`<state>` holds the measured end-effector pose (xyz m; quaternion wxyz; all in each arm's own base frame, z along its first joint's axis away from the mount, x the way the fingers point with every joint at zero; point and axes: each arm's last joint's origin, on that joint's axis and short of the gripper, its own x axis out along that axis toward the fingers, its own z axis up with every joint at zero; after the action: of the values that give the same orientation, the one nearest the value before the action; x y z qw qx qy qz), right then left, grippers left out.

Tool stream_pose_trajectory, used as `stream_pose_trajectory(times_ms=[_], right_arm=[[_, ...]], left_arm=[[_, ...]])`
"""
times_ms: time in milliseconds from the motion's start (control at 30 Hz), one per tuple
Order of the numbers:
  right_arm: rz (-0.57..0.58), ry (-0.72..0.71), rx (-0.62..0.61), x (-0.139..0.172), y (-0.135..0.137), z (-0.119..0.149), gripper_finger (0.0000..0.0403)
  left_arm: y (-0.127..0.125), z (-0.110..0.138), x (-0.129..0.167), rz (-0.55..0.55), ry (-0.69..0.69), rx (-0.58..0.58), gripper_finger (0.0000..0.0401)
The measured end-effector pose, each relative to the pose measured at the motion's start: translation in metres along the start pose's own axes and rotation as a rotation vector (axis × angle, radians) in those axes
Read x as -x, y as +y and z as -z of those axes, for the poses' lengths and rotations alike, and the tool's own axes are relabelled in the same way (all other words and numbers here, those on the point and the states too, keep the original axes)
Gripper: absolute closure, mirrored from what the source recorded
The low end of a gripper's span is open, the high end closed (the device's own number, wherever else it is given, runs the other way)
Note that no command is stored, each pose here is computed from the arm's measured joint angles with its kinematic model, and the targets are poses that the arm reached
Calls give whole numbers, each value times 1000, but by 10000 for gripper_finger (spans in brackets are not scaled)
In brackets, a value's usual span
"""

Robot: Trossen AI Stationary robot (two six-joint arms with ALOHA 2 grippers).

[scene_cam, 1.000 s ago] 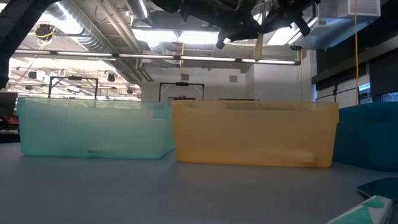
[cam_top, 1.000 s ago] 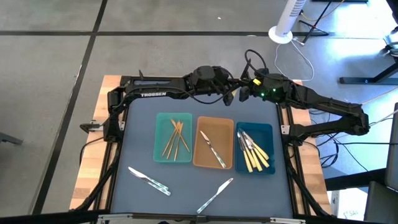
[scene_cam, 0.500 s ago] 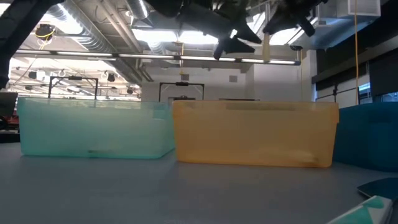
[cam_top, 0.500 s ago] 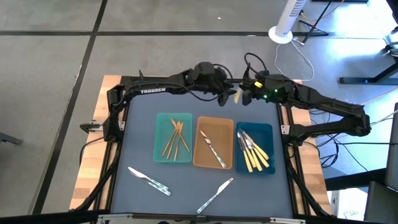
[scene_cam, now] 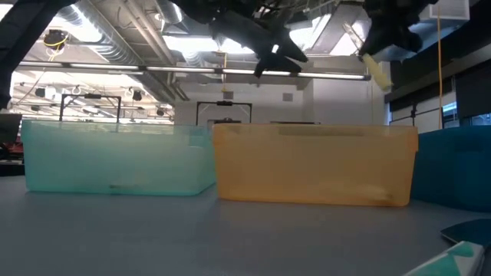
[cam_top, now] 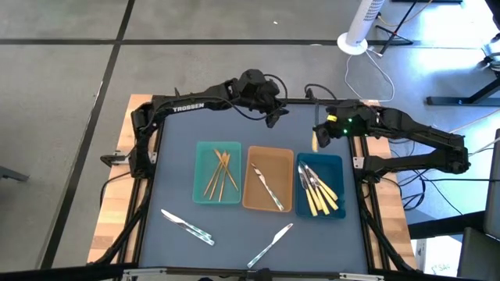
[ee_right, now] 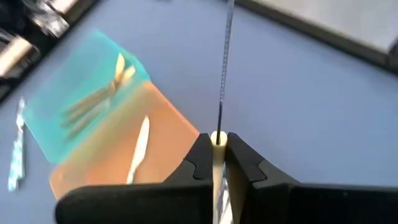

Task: Sort silverware by color (type)
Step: Put the yellow knife into the blue bin

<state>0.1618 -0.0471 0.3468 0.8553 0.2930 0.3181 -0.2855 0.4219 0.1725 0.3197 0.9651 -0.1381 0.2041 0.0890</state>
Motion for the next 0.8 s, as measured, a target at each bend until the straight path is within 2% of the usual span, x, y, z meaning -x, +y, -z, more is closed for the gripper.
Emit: stream_pose_trajectory(times_ms=[167,467,600,800], right_arm=[[19,107,-21,-2,-3,7,398],[-55,182,-41,1,10,19,398],[-43,208,-43,0,21,35,398],[4,324,-93,-17,26,72,398]], left_arm=[[9,-2,22,-63,76,-31,250],[21,-10,68,-181,174,-145,250],[25,-12,94,-207,227,-189,250],[26,-16,131,-222,276,-228,250]])
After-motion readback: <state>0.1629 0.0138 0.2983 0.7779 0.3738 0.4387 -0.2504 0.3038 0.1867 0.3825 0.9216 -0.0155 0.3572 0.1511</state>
